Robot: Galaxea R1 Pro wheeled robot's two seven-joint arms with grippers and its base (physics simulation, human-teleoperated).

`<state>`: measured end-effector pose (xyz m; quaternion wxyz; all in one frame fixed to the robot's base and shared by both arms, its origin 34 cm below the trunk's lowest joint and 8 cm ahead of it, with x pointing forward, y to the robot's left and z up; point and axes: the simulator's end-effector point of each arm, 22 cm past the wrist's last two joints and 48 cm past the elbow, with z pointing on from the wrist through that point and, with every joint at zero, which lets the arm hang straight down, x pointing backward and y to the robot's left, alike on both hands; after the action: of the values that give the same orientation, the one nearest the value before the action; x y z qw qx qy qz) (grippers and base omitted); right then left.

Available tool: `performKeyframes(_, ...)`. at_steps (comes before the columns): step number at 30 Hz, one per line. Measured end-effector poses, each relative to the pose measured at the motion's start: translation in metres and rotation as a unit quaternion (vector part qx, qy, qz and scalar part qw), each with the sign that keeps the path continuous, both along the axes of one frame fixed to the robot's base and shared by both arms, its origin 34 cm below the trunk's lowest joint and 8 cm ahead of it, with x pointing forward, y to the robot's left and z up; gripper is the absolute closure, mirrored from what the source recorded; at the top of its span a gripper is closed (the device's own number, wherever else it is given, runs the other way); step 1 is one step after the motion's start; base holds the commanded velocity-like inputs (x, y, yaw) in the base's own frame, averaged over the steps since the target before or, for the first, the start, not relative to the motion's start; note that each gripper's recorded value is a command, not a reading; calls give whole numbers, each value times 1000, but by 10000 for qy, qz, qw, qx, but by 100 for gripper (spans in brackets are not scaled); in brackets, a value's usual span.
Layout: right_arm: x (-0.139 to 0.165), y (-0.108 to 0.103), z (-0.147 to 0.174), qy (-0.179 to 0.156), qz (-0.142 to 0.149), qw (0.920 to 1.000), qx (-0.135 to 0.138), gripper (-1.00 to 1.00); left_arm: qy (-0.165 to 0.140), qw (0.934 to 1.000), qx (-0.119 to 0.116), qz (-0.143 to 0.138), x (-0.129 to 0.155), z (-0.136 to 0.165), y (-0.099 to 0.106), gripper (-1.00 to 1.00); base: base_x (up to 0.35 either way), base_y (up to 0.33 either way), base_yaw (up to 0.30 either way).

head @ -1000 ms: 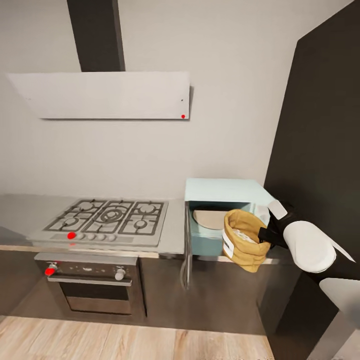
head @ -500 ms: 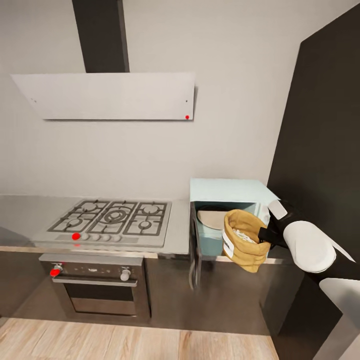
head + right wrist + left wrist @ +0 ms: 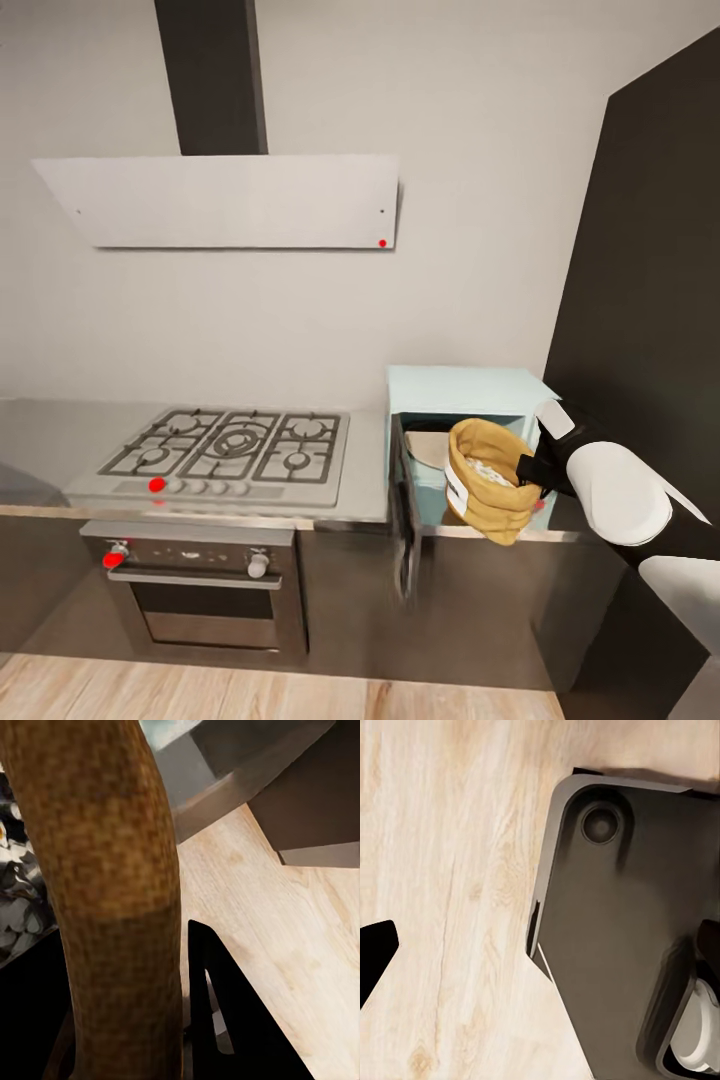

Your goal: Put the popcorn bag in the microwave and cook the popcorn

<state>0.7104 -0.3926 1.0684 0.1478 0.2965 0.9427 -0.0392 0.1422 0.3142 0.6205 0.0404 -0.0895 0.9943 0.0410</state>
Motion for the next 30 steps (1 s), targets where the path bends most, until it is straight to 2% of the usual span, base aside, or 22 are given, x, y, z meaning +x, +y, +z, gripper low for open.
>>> performKeyframes(13, 0, 0, 0, -1, 1, 10000, -2, 100, -1, 10000, 0, -2, 0, 0, 0, -100, 69, 18, 0)
performKeyframes(30, 0, 0, 0, -1, 1, 10000, -2, 100, -2, 10000, 0, -2, 0, 0, 0, -100, 135, 6, 0)
